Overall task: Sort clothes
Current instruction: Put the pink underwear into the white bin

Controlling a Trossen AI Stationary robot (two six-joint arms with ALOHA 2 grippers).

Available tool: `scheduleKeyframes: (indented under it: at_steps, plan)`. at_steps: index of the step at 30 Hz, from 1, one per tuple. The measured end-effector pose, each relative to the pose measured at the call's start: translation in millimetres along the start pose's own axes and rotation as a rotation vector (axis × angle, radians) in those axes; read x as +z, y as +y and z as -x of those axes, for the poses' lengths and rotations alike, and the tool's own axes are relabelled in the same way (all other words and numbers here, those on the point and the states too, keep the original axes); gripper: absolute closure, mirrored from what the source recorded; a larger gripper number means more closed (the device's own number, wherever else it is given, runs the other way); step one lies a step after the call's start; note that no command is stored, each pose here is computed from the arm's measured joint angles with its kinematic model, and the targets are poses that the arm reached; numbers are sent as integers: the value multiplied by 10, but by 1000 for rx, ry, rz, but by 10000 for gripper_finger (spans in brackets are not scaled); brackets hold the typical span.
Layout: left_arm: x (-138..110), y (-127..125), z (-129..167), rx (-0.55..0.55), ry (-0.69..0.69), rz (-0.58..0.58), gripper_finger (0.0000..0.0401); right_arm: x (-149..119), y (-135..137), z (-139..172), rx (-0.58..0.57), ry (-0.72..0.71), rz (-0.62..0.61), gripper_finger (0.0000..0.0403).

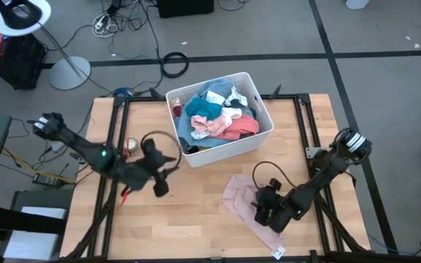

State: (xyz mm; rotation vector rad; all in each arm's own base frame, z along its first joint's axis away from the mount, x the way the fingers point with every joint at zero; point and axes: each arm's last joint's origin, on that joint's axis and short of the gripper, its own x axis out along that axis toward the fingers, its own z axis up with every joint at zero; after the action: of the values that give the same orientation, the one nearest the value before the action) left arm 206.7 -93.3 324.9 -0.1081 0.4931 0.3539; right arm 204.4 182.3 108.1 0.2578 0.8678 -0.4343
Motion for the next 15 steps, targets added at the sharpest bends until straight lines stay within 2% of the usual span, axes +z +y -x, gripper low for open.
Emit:
scheduleKeyframes:
  at_steps: [3,5,7,10,11,15]
  plan:
    - [-213,-88,12,12,-13,-14,256,23,30,-93,5,-25,7,179]
    - [-322,-124,15,24,-31,-8,256,65,31,-120,14,-35,15,203]
    - [-418,-135,9,37,-34,-7,256,134,21,-100,27,-45,25,254]
    - [-535,-139,-7,41,-22,1,256,240,-45,-38,45,-5,72,362]
    - [-563,-136,-16,45,-21,-1,256,289,-75,9,51,1,85,380]
    - [-691,-128,-83,46,-24,3,256,531,-238,270,65,-22,26,392]
